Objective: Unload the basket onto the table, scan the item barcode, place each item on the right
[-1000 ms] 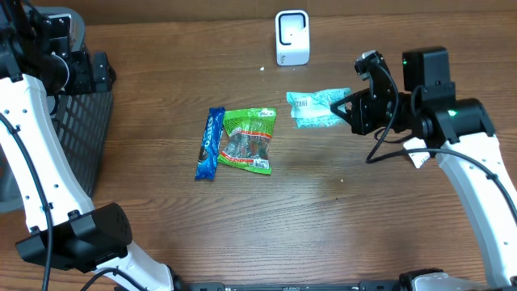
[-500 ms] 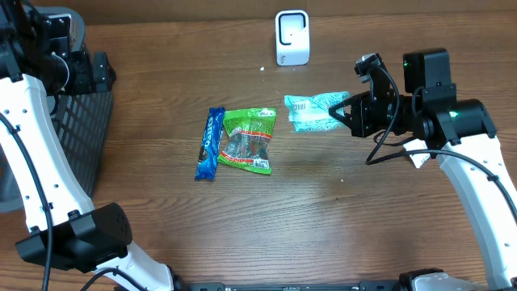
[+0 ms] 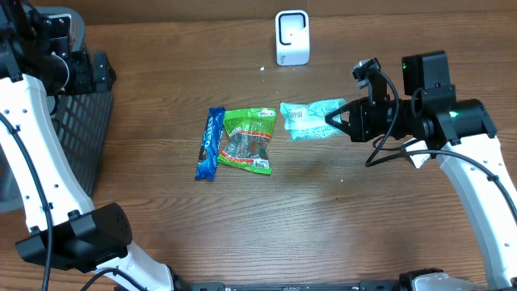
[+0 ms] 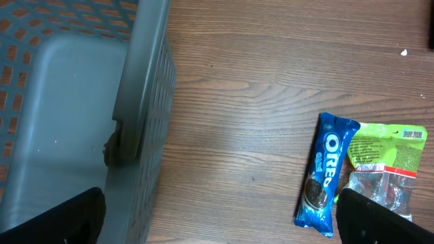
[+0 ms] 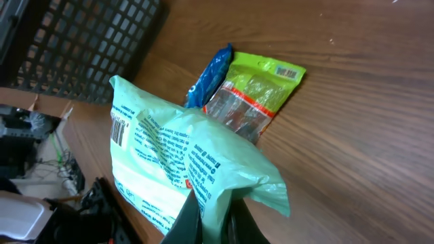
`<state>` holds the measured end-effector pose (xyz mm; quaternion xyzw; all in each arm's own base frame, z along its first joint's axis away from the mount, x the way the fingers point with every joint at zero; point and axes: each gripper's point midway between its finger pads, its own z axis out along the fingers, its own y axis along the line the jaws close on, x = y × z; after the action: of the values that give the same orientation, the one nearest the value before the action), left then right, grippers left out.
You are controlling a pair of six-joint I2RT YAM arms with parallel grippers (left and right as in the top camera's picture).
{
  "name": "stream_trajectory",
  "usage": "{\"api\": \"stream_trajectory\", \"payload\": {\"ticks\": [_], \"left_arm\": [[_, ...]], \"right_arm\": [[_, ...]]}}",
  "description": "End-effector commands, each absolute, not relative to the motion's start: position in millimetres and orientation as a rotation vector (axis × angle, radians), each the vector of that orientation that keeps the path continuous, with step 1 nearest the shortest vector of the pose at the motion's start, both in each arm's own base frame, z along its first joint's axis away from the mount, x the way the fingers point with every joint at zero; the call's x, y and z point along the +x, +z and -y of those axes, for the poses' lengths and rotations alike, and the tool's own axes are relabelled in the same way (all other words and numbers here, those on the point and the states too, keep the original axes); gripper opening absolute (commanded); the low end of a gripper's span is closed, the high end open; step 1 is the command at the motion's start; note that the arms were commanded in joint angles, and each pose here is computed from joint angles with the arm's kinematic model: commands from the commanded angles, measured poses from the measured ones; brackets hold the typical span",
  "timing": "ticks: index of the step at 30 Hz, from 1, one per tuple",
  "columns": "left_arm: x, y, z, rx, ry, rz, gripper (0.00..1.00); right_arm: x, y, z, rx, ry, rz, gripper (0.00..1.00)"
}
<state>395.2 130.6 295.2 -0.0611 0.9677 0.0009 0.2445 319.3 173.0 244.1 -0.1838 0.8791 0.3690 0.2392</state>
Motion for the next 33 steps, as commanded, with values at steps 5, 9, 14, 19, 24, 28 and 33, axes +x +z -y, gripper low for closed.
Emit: {"api": "stream_trajectory", "payload": {"ticks": [5,9,14,19,24,28,33], "left_arm": [[394,303,-124,-0.121,0.001,-2.623,1.0],[394,303,-124,-0.121,0.001,-2.623,1.0],[394,303,-124,-0.121,0.001,-2.623,1.0],[394,303,-124,-0.121,0.001,-2.623,1.0],[394,303,-124,-0.121,0.001,-2.623,0.99],[394,303,-124,-0.121,0.001,-2.623,1.0],[394,303,-124,-0.121,0.001,-2.623,0.99]], "right_arm": [[316,277,-178,-0.552,1.04,-2.317,0.04],[314,275,-177,-0.547,1.038,-2.33,0.04],[316,273,-175,-0.539,1.016,-2.341,0.04],[333,260,-155,-0.45,0.81,-2.397,0.04],[373,252,-105,-0.205,0.38,-2.405,0.04],[398,266,-102,-0.269,0.203,-2.289,0.04],[423,287,-127,-0.577,-0.059,-2.076,0.04]]}}
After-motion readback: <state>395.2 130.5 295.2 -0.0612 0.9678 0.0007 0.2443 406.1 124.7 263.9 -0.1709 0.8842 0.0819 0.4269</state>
